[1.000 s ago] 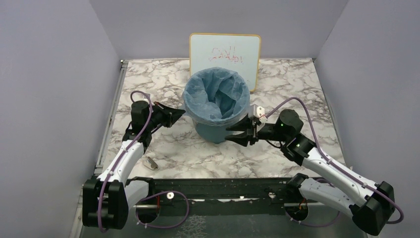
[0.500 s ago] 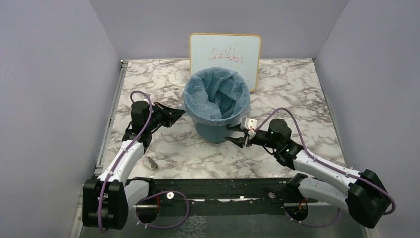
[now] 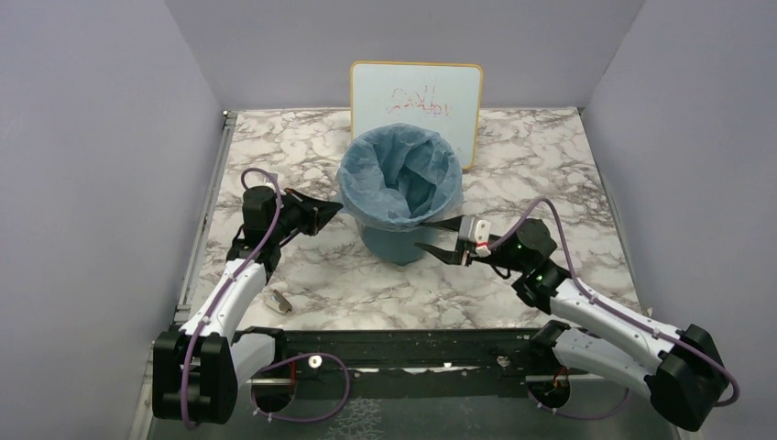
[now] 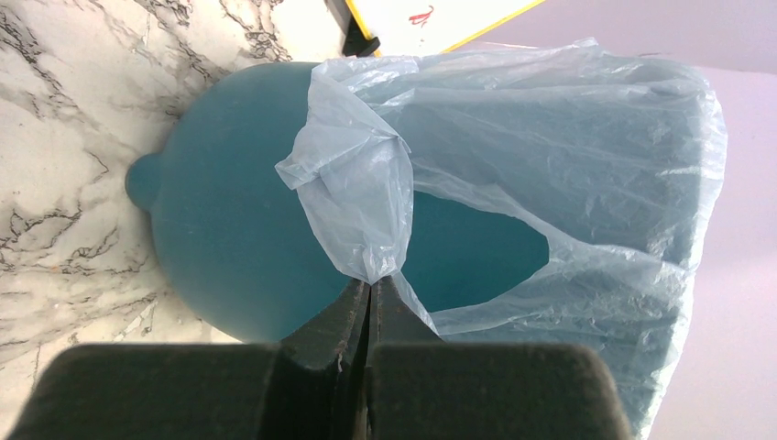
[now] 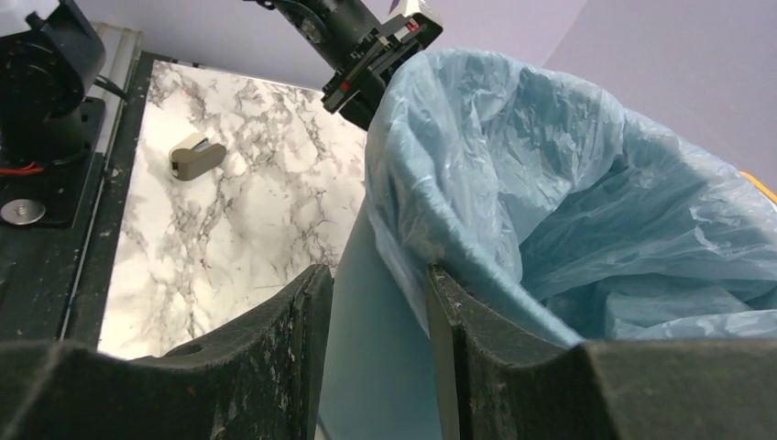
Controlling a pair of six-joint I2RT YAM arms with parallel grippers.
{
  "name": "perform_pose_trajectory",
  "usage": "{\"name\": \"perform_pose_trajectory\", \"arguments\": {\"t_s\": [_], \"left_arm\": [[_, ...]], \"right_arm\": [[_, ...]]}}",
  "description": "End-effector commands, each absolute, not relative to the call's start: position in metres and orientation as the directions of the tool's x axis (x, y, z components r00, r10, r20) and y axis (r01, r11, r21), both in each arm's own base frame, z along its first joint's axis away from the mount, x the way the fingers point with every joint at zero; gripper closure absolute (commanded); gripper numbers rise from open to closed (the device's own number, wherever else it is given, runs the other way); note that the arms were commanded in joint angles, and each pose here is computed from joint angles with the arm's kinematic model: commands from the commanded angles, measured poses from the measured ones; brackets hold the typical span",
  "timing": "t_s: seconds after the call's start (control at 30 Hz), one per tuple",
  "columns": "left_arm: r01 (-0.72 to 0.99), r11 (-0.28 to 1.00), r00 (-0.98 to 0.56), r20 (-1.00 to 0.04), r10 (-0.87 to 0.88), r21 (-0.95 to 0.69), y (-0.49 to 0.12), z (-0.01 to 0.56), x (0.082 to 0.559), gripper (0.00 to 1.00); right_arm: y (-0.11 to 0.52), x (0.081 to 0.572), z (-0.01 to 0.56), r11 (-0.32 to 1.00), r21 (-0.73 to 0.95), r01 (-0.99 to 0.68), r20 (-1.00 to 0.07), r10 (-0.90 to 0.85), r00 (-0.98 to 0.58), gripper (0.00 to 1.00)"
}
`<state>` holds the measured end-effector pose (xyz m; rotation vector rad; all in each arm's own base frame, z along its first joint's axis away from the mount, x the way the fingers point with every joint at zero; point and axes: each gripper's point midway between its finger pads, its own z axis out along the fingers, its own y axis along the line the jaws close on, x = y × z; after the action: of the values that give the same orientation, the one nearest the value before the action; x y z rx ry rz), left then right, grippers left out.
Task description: Put the trash bags into the trash bin
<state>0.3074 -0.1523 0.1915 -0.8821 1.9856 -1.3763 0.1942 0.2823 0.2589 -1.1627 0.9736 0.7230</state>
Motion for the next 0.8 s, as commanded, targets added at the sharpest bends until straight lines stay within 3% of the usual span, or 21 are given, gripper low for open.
{"name": "perform_pose_trajectory", "arguments": {"t_s": [0.0, 0.2, 0.47, 0.57, 0.63, 0.77], "left_arm": [[-0.154, 0.247, -0.612, -0.104, -0.784, -0.957, -0.151, 0.206, 0.311, 1.0], [-0.145, 0.252, -0.619, -0.111, -0.778, -0.957, -0.152, 0.208, 0.31, 1.0], [-0.159, 0.261, -0.612, -0.112, -0.783, -0.952, -0.15, 0.2, 0.309, 1.0], [-0.168, 0.27, -0.61, -0.115, -0.784, -0.948, -0.149, 0.196, 0.31, 1.0], [-0.171, 0.278, -0.612, -0.12, -0.782, -0.945, -0.149, 0.193, 0.31, 1.0], [-0.173, 0.306, -0.621, -0.137, -0.772, -0.936, -0.148, 0.184, 0.311, 1.0]], "right_arm": [[0.293, 0.213, 0.277, 0.306, -0.441, -0.843, -0.886, 0.003, 0.465, 0.53], [0.3, 0.223, 0.241, 0.297, -0.373, -0.879, -0.925, -0.043, 0.378, 0.54], [0.261, 0.242, 0.175, 0.454, -0.344, -0.822, -0.934, -0.255, 0.251, 0.54], [0.26, 0.226, 0.188, 0.389, -0.378, -0.84, -0.921, -0.254, 0.297, 0.54], [0.271, 0.201, 0.207, 0.268, -0.394, -0.879, -0.917, -0.181, 0.356, 0.54], [0.284, 0.182, 0.252, 0.203, -0.37, -0.907, -0.928, -0.032, 0.372, 0.57]]}}
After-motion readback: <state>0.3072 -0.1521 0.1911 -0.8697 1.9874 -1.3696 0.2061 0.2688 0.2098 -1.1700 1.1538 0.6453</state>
